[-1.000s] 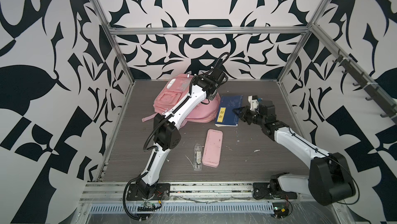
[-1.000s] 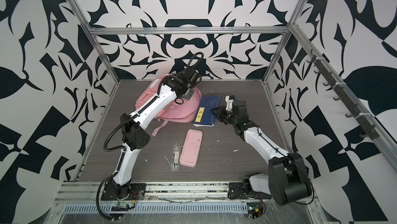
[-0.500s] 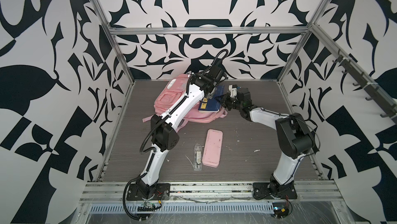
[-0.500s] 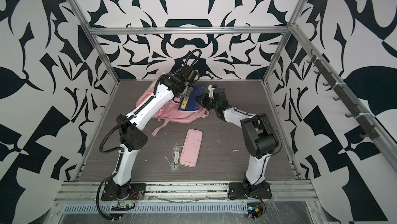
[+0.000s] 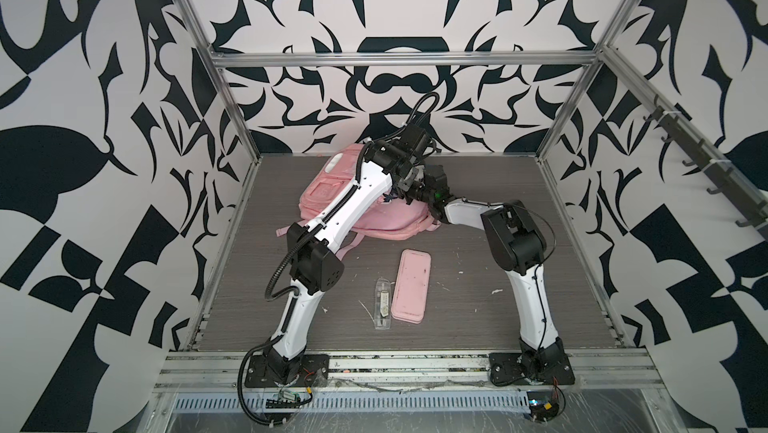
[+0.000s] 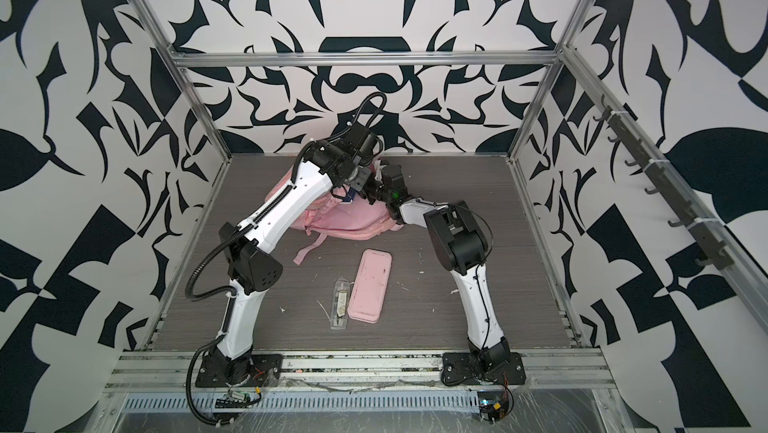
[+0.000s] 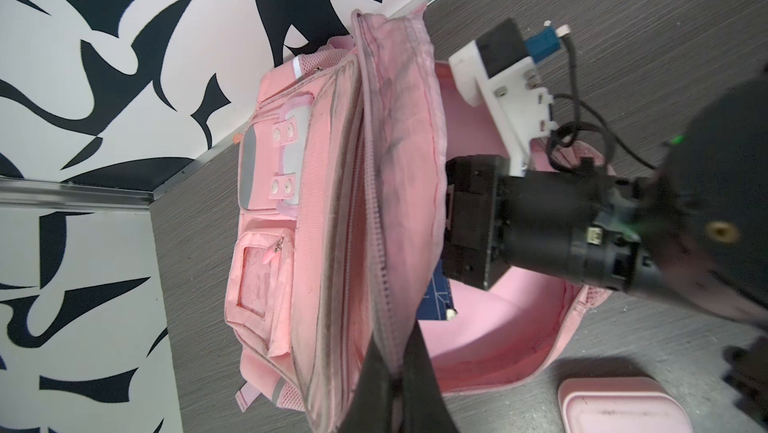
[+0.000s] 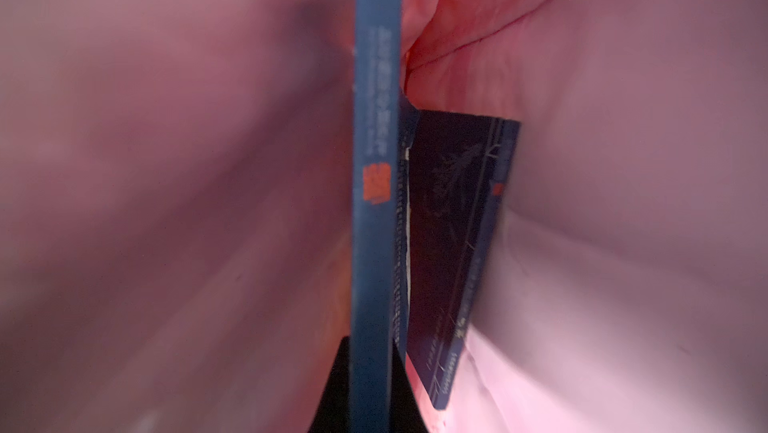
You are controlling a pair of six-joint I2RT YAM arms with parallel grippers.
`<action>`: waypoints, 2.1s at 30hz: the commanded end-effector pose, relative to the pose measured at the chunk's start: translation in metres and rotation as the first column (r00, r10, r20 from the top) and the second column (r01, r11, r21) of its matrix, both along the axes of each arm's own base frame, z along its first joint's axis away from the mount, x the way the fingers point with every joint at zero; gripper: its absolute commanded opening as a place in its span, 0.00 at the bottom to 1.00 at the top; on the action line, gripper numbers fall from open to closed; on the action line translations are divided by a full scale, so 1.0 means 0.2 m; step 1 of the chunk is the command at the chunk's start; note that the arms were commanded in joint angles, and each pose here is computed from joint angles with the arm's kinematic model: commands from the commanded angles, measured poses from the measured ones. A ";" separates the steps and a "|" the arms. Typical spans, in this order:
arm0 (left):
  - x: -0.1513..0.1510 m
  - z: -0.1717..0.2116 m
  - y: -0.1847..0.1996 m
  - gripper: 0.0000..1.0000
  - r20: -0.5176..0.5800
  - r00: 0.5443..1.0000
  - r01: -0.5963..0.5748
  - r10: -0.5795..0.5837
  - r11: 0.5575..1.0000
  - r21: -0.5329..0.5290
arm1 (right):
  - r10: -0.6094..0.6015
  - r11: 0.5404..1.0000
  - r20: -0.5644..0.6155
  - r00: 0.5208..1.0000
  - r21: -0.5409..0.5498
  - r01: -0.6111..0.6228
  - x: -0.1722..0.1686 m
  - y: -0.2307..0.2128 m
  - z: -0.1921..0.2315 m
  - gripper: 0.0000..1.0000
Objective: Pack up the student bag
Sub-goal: 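Carry the blue book into the backpack opening with the right gripper, then push the blue book down beside the first book with the right gripper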
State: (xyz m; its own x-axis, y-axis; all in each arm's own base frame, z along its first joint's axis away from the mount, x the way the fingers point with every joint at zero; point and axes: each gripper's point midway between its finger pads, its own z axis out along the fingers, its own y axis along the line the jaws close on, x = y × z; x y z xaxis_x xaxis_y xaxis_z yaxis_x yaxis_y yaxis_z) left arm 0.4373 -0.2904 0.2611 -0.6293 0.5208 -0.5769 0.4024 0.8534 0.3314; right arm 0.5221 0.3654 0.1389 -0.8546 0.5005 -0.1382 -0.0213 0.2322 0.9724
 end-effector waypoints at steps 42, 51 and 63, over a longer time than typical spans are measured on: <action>-0.01 0.22 0.03 0.00 0.012 1.000 -0.025 0.029 0.975 -0.219 | 0.074 0.905 -0.012 0.997 -0.418 -0.072 -0.10 0.32 -0.05 0.63; -0.01 0.16 0.03 0.00 -0.007 1.000 -0.030 0.029 0.978 -0.205 | 0.144 0.943 -0.012 0.989 -0.300 -0.141 -0.11 0.44 -0.07 0.42; 0.02 0.04 -0.03 0.00 -0.055 0.998 -0.027 0.016 0.978 -0.208 | 0.092 0.931 -0.064 0.994 -0.349 -0.108 -0.31 0.09 -0.15 0.49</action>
